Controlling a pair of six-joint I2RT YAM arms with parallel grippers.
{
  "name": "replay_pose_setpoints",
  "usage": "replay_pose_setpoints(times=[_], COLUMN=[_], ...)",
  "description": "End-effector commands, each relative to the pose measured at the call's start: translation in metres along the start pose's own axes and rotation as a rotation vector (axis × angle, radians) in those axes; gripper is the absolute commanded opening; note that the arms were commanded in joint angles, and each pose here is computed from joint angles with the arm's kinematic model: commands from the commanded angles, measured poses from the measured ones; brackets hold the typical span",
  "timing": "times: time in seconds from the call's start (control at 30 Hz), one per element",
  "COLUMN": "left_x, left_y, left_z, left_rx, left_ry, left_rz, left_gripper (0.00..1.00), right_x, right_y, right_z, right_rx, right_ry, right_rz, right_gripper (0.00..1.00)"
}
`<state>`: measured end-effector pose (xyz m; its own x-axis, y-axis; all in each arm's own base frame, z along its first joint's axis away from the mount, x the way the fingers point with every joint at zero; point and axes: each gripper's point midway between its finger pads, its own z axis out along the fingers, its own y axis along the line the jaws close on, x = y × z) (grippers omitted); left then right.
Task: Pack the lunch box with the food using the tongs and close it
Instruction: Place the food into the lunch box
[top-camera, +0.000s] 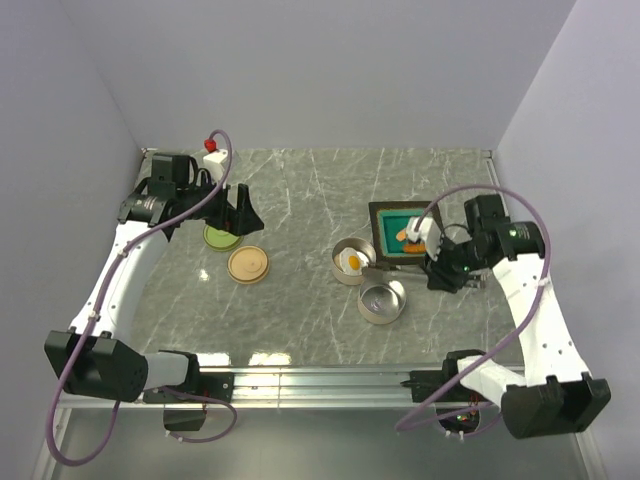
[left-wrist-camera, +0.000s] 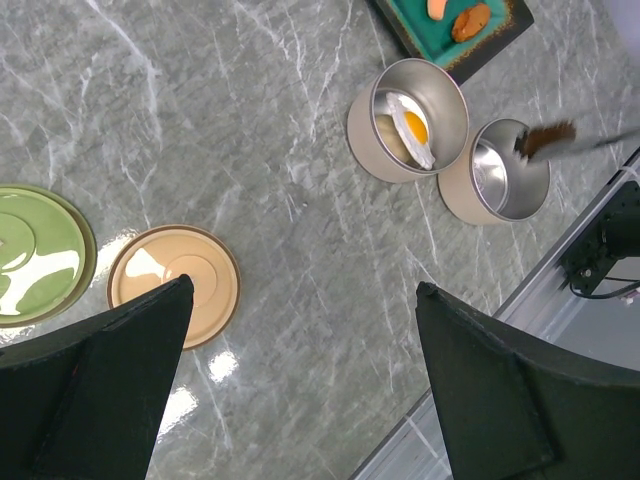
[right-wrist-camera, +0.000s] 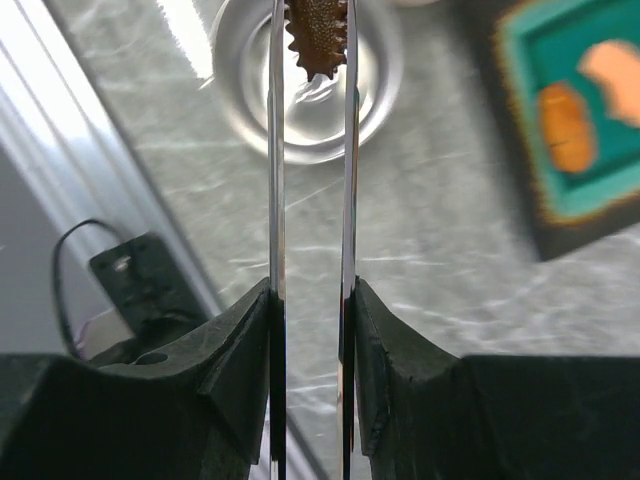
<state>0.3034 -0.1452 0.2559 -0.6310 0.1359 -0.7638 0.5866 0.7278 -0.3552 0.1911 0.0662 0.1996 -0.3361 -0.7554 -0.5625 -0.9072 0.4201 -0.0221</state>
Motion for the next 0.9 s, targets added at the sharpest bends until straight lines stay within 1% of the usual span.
replay_pose_setpoints(times=[0.0,0.2,0.27,0.3,0.33,0.4,0.47,0.57,0.73,0.87], left_x=[-0.02,-0.019,-0.018,-0.018,-0.018,-0.018,-0.018,-0.019,-0.021,-0.022], left_y=[-0.013,-0.015,-0.015,-0.015,-0.014,-0.015,-0.015,-0.015,-0.016,-0.016], left_z=[-0.014,-0.019,-0.019,-0.019,-0.019,-0.018,-0.018,-0.017,-0.018,-0.019], left_rx=[0.02,0.01,0.01,0.011,0.01,0.011,0.014,0.019,0.021,0.017], left_ry=[-0.081,-0.087,-0.086,-0.086,-0.085,-0.086,-0.086,-0.085,-0.087,-0.086], left_rz=[0.051,0.062,0.062,0.063,0.06,0.061,0.058,0.054,0.059,0.063], left_gripper=[1.0,0.99,0.99,0.99,0.99,0.99,1.0,1.0,1.0,0.99], right_x=[0.013,0.03,0.035,0.036,0.038,0.04,0.039,0.034,0.022,0.009], right_y=[0.018,0.032,0.036,0.038,0.041,0.044,0.044,0.042,0.032,0.0], right_z=[0.005,0.018,0.021,0.021,0.021,0.02,0.019,0.016,0.012,0.002], right_rx=[-0.011,-0.047,-0.053,-0.054,-0.063,-0.07,-0.063,-0.036,-0.009,0.077], right_ry=[0.025,0.053,0.059,0.06,0.064,0.067,0.062,0.04,0.014,0.008], right_rz=[0.01,0.045,0.047,0.045,0.044,0.047,0.045,0.042,0.042,0.057], right_gripper=[0.29,0.3,0.31,0.33,0.37,0.41,0.48,0.54,0.55,0.53])
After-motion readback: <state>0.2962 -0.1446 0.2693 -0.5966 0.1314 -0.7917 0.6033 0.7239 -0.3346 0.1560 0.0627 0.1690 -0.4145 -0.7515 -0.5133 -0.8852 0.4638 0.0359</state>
